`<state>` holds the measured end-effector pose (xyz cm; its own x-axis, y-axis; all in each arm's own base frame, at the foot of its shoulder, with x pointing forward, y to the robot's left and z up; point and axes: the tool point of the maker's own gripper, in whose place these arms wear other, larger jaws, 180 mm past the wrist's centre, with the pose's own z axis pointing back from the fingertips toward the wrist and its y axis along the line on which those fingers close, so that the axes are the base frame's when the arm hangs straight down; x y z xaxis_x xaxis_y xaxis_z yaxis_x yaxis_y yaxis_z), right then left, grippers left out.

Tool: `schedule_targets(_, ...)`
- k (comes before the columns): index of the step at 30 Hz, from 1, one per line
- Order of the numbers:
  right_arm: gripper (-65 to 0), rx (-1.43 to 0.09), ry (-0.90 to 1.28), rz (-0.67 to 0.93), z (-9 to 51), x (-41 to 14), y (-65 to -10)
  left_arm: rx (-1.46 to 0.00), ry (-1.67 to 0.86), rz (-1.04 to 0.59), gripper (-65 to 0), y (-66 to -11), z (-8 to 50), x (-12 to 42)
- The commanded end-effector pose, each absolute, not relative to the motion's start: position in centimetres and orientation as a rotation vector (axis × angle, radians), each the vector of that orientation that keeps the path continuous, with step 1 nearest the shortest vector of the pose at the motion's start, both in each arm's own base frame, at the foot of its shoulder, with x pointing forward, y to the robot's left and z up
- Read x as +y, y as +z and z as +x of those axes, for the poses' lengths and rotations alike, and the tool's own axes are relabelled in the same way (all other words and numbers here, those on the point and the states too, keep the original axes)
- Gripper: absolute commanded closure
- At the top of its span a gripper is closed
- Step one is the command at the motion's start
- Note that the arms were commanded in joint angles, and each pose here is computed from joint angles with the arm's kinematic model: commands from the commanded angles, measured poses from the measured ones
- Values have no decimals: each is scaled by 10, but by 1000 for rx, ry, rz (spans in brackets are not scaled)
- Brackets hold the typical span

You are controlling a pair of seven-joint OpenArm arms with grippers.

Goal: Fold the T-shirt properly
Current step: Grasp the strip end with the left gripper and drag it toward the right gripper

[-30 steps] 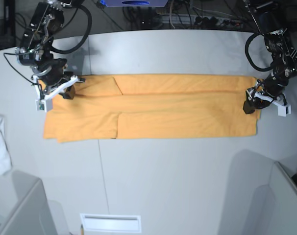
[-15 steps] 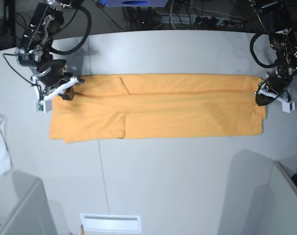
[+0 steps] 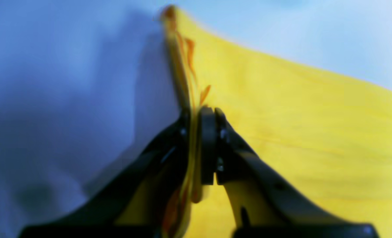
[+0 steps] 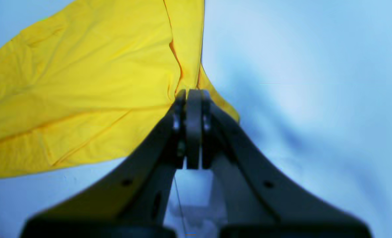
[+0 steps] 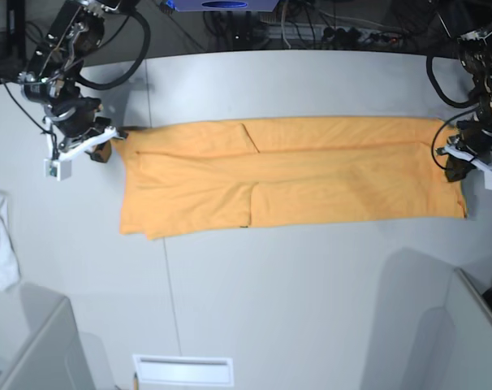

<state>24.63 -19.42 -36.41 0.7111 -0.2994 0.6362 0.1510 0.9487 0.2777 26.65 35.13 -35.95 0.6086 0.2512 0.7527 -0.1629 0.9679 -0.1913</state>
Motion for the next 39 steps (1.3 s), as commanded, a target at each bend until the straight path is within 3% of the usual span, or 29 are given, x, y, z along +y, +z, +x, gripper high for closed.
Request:
schedule_targets(1,0,-791,-241,215,256,-195,-352,-932,199,-99,0,-343,272,348)
schedule_targets(19,0,-790,-246,211,255,-197,-352,-885,-27,-341,0,-354,282,192)
schedule_targets(29,0,-792,-246,212,255,-196,-352,-867,-59,-474,0,-359,299,125)
schedule_targets(39,0,-792,-245,207,255,-198,-352,-781,-81,-534,0,-386,299,93)
